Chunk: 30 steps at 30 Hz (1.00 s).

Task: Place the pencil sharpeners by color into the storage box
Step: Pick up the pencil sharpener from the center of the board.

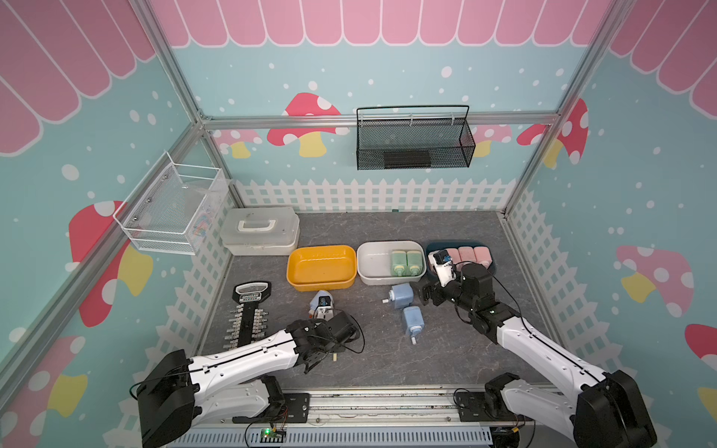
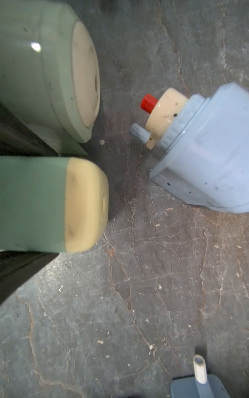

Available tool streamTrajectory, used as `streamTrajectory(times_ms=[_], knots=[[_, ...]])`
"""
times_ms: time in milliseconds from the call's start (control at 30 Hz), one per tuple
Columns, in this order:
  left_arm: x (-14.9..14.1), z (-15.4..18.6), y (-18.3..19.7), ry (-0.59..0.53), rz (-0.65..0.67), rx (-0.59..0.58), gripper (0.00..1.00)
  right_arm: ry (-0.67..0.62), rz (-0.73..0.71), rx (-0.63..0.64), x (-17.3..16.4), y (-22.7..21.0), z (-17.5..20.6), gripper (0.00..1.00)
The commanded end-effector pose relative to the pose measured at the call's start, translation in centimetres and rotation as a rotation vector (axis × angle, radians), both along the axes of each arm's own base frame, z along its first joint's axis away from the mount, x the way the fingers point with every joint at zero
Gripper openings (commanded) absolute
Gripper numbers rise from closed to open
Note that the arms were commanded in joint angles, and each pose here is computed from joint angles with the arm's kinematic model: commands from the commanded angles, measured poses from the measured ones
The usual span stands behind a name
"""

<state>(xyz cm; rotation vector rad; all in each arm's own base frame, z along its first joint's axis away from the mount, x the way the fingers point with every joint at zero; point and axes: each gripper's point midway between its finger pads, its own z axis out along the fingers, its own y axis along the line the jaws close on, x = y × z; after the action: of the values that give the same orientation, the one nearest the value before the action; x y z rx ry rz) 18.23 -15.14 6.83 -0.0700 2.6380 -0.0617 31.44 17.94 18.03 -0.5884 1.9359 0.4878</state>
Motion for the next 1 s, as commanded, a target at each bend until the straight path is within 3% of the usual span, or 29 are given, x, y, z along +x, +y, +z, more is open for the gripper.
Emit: streamTrajectory(times_ms=[0, 233, 267, 400, 967], knots=[[0.2, 0.6, -0.6, -0.012, 0.0, -0.022, 0.4, -0.027, -0.009, 0.015, 0.4, 0.1, 1.2, 0.99], [0.2, 0.6, -0.7, -0.007, -0.006, -0.021, 0.36, -0.025, -0.013, 0.014, 0.4, 0.0, 1.2, 0.99], [0.2, 0.6, -0.7, -0.005, -0.01, -0.02, 0.32, -0.023, -0.015, 0.013, 0.4, 0.0, 1.1, 0.99], [0.2, 0.8, -1.1, -0.001, -0.029, -0.023, 0.0, -0.023, -0.013, 0.013, 0.4, 0.0, 1.1, 0.99], [1.4, 3.6, -2.3, -0.027, -0.017, -0.116, 0.0, -0.018, 0.0, -0.003, 0.2, 0.1, 0.9, 0.99]])
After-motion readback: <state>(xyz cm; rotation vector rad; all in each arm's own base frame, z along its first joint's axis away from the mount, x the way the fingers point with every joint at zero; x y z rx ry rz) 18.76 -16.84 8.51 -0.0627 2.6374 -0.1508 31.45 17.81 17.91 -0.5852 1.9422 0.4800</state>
